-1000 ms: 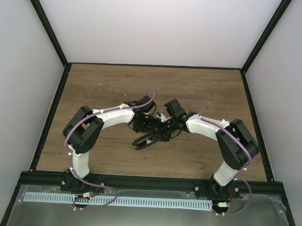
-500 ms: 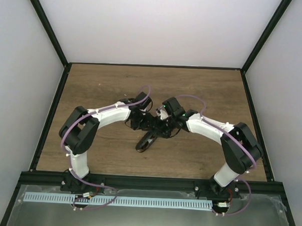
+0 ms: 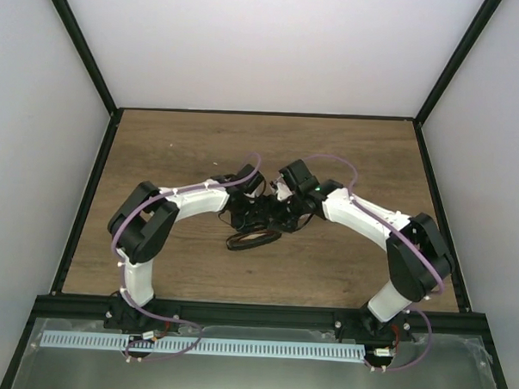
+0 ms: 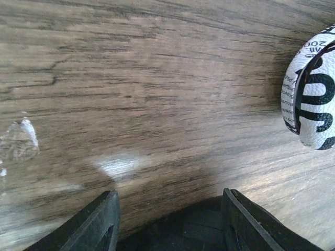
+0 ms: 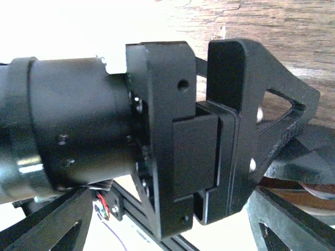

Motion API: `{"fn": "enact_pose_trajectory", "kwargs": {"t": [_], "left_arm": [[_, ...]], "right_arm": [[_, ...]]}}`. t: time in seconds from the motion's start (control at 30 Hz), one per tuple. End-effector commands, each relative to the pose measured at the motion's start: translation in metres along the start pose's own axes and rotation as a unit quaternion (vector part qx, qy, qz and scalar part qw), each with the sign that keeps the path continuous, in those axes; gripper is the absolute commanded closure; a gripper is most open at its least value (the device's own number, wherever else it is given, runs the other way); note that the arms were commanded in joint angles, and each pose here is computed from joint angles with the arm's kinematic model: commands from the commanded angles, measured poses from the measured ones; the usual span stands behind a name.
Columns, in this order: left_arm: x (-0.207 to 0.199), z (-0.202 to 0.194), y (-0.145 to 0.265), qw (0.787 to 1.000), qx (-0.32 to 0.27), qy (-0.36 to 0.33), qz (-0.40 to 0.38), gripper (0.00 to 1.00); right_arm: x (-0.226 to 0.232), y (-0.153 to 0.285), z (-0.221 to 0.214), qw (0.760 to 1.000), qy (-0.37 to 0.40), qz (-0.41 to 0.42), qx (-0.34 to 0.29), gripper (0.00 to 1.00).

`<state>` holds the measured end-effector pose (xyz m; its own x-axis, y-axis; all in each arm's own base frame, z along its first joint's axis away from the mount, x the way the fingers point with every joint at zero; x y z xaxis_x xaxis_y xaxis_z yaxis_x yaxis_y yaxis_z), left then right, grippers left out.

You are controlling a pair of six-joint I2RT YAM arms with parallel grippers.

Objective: Organize the sunglasses
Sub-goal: Adjust the sunglasses case at the center of the board.

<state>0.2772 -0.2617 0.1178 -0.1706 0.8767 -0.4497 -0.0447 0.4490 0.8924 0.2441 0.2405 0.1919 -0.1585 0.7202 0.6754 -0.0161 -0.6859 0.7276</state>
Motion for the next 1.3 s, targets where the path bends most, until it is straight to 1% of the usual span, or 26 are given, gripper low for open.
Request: {"fn": "enact_pose_trajectory", "kwargs": {"t": [0.0, 0.13, 0.2, 0.27, 0.37, 0.47, 0.53, 0.6, 0.63, 0.7, 0.77, 0.8, 0.83, 0.87, 0.9, 0.93, 0.97, 1.0, 1.07, 1.13, 1.17, 1.23, 1.27], "left_arm": [[-0.006, -0.003, -0.002, 1.0, 0.012, 0.004, -0.005, 0.44], [-0.004, 0.003, -0.005, 1.0, 0.017, -0.005, 0.001, 0.44], [-0.004, 0.013, 0.003, 1.0, -0.013, -0.013, 0.023, 0.44], [-0.01, 0.023, 0.024, 0.997, -0.056, -0.027, 0.033, 0.44], [-0.025, 0.036, 0.053, 0.993, -0.103, -0.046, 0.029, 0.41], [-0.039, 0.044, 0.071, 0.986, -0.13, -0.104, 0.032, 0.32], [-0.042, 0.046, 0.078, 0.98, -0.139, -0.139, 0.045, 0.26], [-0.039, 0.047, 0.084, 0.974, -0.154, -0.15, 0.071, 0.24], [-0.036, 0.047, 0.088, 0.972, -0.162, -0.148, 0.085, 0.25], [-0.025, 0.047, 0.098, 0.971, -0.171, -0.133, 0.1, 0.31], [-0.01, 0.046, 0.104, 0.974, -0.17, -0.118, 0.088, 0.34], [0.0, 0.047, 0.106, 0.977, -0.167, -0.105, 0.077, 0.37], [0.012, 0.047, 0.107, 0.98, -0.162, -0.09, 0.068, 0.44], [0.022, 0.047, 0.109, 0.983, -0.158, -0.076, 0.059, 0.56], [0.03, 0.046, 0.112, 0.984, -0.156, -0.067, 0.052, 0.76], [0.033, 0.043, 0.117, 0.984, -0.158, -0.068, 0.045, 0.93], [0.033, 0.039, 0.122, 0.983, -0.159, -0.079, 0.038, 0.95], [0.03, 0.034, 0.129, 0.982, -0.159, -0.1, 0.023, 0.96], [0.026, 0.02, 0.143, 0.976, -0.157, -0.149, -0.011, 0.96], [0.024, 0.007, 0.149, 0.968, -0.149, -0.201, -0.029, 0.96], [0.023, 0.002, 0.15, 0.961, -0.143, -0.233, -0.034, 0.93], [0.023, -0.004, 0.146, 0.954, -0.132, -0.267, -0.03, 0.9], [0.023, -0.006, 0.145, 0.951, -0.129, -0.279, -0.025, 0.88]], "right_arm": [[0.018, 0.026, -0.003, 0.998, 0.04, 0.042, -0.018, 0.19], [0.031, 0.04, -0.008, 0.988, 0.128, 0.072, -0.041, 0.26], [0.027, 0.04, -0.009, 0.987, 0.146, 0.053, -0.046, 0.3], [0.025, 0.041, -0.009, 0.987, 0.152, 0.032, -0.05, 0.35], [0.022, 0.042, -0.01, 0.986, 0.153, 0.023, -0.061, 0.46], [0.022, 0.046, -0.009, 0.986, 0.148, 0.017, -0.08, 0.48], [0.019, 0.049, -0.007, 0.986, 0.137, 0.007, -0.098, 0.46], [0.015, 0.052, -0.005, 0.986, 0.128, 0.008, -0.105, 0.46], [0.016, 0.051, -0.004, 0.985, 0.138, 0.019, -0.099, 0.48], [0.023, 0.05, -0.002, 0.982, 0.165, 0.027, -0.083, 0.55], [0.028, 0.043, 0.0, 0.978, 0.195, 0.008, -0.07, 0.56], [0.03, 0.04, 0.0, 0.976, 0.208, -0.002, -0.062, 0.59], [0.032, 0.036, 0.002, 0.974, 0.219, -0.009, -0.056, 0.62], [0.033, 0.033, 0.003, 0.972, 0.229, -0.015, -0.051, 0.7], [0.036, 0.031, 0.004, 0.97, 0.236, -0.016, -0.048, 0.8], [0.038, 0.031, 0.005, 0.97, 0.238, -0.019, -0.05, 0.88], [0.038, 0.032, 0.007, 0.97, 0.234, -0.028, -0.058, 0.94], [0.036, 0.033, 0.009, 0.971, 0.225, -0.044, -0.067, 0.98], [0.028, 0.036, 0.014, 0.975, 0.197, -0.066, -0.08, 0.99], [0.014, 0.043, 0.02, 0.981, 0.149, -0.073, -0.099, 0.99], [0.005, 0.048, 0.023, 0.984, 0.124, -0.069, -0.108, 0.99], [-0.012, 0.06, 0.027, 0.987, 0.076, -0.056, -0.128, 0.99], [-0.018, 0.065, 0.028, 0.987, 0.062, -0.049, -0.136, 0.96]]}}
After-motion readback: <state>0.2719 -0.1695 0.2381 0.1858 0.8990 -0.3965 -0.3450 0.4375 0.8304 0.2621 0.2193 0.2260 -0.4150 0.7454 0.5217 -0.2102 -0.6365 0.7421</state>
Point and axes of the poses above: each gripper's point midway between its finger pads, its own y axis back along the fingers, its own x axis along the line the jaws close on, z = x × y, the point moved 10 cm from there along y, back along the fingers, and after that the axes turned 5 degrees about y, right-handed, at the moved point
